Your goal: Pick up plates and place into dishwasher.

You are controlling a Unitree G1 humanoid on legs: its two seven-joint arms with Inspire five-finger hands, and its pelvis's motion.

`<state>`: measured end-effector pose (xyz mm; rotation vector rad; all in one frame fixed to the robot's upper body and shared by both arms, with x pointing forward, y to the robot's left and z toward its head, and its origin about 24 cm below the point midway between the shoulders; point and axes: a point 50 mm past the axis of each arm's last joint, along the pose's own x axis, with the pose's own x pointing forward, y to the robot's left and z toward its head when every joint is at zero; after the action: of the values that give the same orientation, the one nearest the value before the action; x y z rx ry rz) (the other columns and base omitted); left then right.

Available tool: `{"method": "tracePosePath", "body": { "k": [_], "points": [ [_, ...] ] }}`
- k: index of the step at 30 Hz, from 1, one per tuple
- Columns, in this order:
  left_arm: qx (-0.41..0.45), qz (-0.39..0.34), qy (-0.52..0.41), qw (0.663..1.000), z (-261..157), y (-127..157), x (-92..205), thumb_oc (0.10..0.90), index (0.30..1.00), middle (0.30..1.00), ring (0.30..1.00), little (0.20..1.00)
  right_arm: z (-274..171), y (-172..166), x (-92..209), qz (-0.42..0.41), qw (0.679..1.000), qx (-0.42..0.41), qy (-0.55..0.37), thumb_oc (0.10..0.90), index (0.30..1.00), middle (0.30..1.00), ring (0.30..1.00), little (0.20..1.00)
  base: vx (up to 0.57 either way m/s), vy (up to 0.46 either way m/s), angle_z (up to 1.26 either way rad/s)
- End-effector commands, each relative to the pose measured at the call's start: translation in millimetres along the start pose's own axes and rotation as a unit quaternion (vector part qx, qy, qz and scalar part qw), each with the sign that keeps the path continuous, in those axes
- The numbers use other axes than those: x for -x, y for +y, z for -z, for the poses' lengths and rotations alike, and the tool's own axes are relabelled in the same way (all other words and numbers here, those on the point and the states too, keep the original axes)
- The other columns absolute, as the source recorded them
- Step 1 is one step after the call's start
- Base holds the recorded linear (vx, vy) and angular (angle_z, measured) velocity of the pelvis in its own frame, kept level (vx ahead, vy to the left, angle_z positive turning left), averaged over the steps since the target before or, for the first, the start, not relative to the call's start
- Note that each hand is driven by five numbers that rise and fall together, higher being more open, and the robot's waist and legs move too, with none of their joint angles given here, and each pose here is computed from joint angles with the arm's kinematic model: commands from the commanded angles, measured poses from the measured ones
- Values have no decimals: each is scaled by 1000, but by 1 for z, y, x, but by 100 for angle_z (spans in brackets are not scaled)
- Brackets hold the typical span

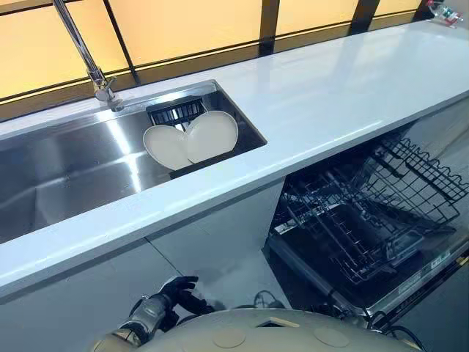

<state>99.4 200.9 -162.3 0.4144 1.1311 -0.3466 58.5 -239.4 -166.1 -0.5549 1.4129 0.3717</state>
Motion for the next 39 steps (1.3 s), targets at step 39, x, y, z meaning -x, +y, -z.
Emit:
{"method": "tracePosePath", "body": {
  "k": [39],
  "points": [
    [-98, 594, -422, 677, -243, -20, 196, 800, 900, 900, 900, 900, -26, -22, 3, 10, 999, 10, -29, 800, 900, 900, 900, 900, 10, -2, 2]
  ]
}}
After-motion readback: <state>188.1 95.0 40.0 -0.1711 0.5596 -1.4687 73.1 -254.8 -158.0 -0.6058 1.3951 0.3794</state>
